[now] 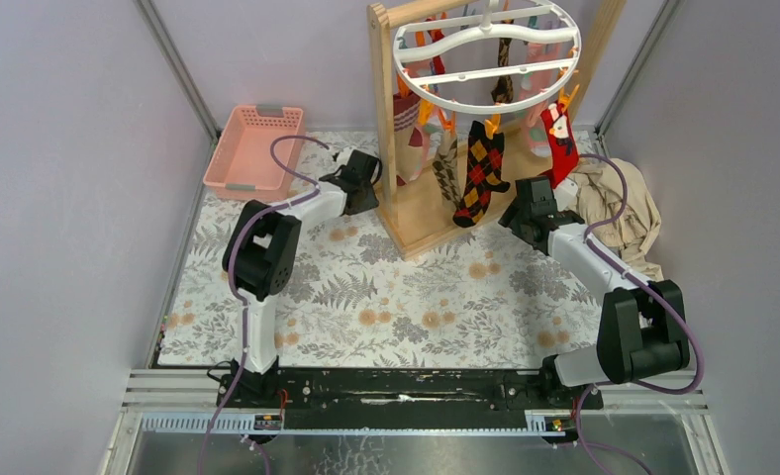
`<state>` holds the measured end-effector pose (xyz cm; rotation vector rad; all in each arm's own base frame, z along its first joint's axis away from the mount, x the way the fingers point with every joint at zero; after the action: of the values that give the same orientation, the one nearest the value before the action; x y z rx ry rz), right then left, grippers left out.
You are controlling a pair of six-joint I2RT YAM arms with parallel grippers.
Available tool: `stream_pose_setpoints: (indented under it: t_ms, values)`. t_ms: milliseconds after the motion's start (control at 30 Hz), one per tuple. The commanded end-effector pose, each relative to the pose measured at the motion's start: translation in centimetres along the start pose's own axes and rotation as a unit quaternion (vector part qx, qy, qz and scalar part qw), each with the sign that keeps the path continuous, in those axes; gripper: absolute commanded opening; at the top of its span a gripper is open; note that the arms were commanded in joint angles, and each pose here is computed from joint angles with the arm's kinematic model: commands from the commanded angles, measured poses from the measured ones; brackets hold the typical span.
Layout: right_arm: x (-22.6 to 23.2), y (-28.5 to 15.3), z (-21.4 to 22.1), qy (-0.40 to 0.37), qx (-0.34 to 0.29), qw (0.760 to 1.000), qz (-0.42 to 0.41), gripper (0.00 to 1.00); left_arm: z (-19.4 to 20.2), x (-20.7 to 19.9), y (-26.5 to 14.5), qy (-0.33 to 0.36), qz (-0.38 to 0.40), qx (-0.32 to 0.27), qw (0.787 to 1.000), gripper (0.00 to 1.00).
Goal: Remove the socks clipped to the hanger
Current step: Adjust the clothesline at the center of the board.
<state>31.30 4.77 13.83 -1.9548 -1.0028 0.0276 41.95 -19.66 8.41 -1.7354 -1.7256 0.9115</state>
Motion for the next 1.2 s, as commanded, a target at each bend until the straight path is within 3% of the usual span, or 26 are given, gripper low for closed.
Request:
stream_pose_setpoints:
  t_ms: [0, 133, 367, 600, 867, 1167]
  values:
    - [0.7, -0.1, -0.4, -0.004, 0.001, 1.0, -0.021, 0.76, -4.8, -1.5, 0.7, -0.013, 0.025, -0.051, 0.998, 0.43]
    - [0.7, -0.4, -0.6, -0.008, 0.001, 1.0, -0.024, 0.76, -5.1, -1.5, -0.9, -0.022, 0.033, -0.054, 0.998, 0.57]
    - [1.1, -1.1, -1.1, -0.008, -0.002, 0.999, -0.038, 0.76, -0.4, -0.6, -5.1, -0.044, 0.062, -0.04, 0.996, 0.52]
    - [1.4, -1.2, -0.9, -0.007, 0.006, 0.999, -0.05, 0.75, 4.9, -4.9, -7.9, -0.063, 0.138, -0.021, 0.988, 0.52]
    - [1.4, -1.8, -1.1, -0.01, 0.007, 0.998, -0.059, 0.75, 4.1, -8.1, -6.9, -0.113, 0.138, -0.035, 0.983, 0.62]
    - [0.7, -2.0, -1.2, -0.004, 0.014, 0.997, -0.07, 0.76, 3.2, -8.3, -3.2, -0.116, 0.059, -0.038, 0.991, 0.54]
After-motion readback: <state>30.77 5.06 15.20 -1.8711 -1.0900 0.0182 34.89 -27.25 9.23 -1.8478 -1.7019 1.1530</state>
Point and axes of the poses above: each gripper's point midway between its finger pads, its own y axis out along the fingers, its own x axis along the line the jaws close on, z = x × y, the point moved 6 cm from there along -y, back along the fingers, and after that the axes turned 15 degrees about y, right-handed, at the moved point
